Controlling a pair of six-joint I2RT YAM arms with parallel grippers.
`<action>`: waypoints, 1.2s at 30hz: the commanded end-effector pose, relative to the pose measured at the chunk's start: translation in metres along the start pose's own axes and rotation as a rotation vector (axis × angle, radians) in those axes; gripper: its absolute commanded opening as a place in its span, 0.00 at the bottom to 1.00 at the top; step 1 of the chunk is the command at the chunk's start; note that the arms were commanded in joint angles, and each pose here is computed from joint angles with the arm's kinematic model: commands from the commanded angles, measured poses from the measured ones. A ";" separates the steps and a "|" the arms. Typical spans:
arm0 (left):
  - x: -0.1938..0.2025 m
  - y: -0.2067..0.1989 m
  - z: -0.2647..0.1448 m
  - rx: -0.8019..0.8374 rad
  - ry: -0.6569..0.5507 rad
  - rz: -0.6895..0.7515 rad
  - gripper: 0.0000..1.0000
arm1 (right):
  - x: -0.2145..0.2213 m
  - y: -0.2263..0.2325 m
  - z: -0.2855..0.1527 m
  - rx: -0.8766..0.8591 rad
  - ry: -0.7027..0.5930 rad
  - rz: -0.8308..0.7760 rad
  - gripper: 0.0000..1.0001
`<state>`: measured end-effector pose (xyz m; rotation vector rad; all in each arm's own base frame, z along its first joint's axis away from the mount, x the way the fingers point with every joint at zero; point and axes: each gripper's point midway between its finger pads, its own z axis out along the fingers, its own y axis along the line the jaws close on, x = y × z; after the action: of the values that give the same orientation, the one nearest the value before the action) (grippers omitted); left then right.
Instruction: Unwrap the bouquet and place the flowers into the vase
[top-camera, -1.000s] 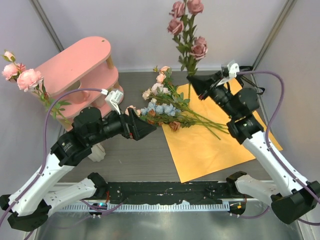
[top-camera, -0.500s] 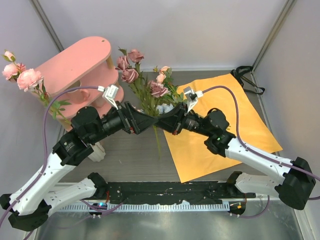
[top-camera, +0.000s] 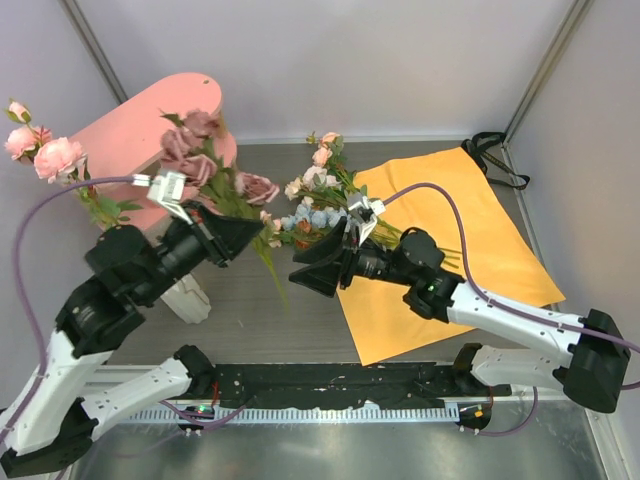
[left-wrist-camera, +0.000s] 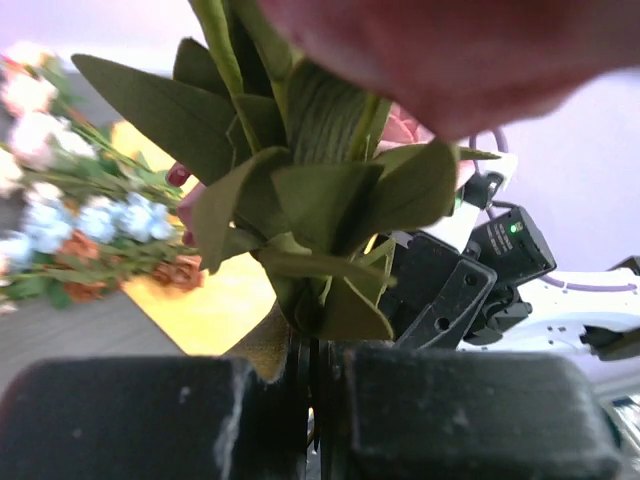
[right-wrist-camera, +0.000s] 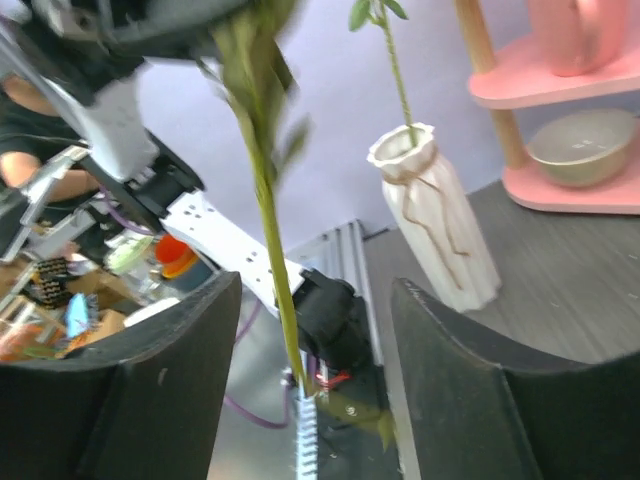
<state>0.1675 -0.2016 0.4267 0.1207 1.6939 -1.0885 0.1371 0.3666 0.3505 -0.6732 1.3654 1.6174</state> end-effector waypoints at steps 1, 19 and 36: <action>-0.054 0.016 -0.061 -0.167 -0.140 0.192 0.00 | -0.015 -0.011 -0.016 0.129 -0.040 -0.118 0.72; -0.172 0.064 -0.215 -0.669 -0.575 0.403 0.00 | -0.005 -0.047 -0.036 0.325 -0.007 -0.169 0.75; -0.188 0.069 -0.221 -0.735 -0.710 0.277 0.00 | -0.003 -0.050 -0.039 0.348 0.000 -0.177 0.75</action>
<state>0.1297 0.0675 0.5131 -0.3689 1.3219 -0.1579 0.1767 0.3306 0.3099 -0.5784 1.5343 1.2117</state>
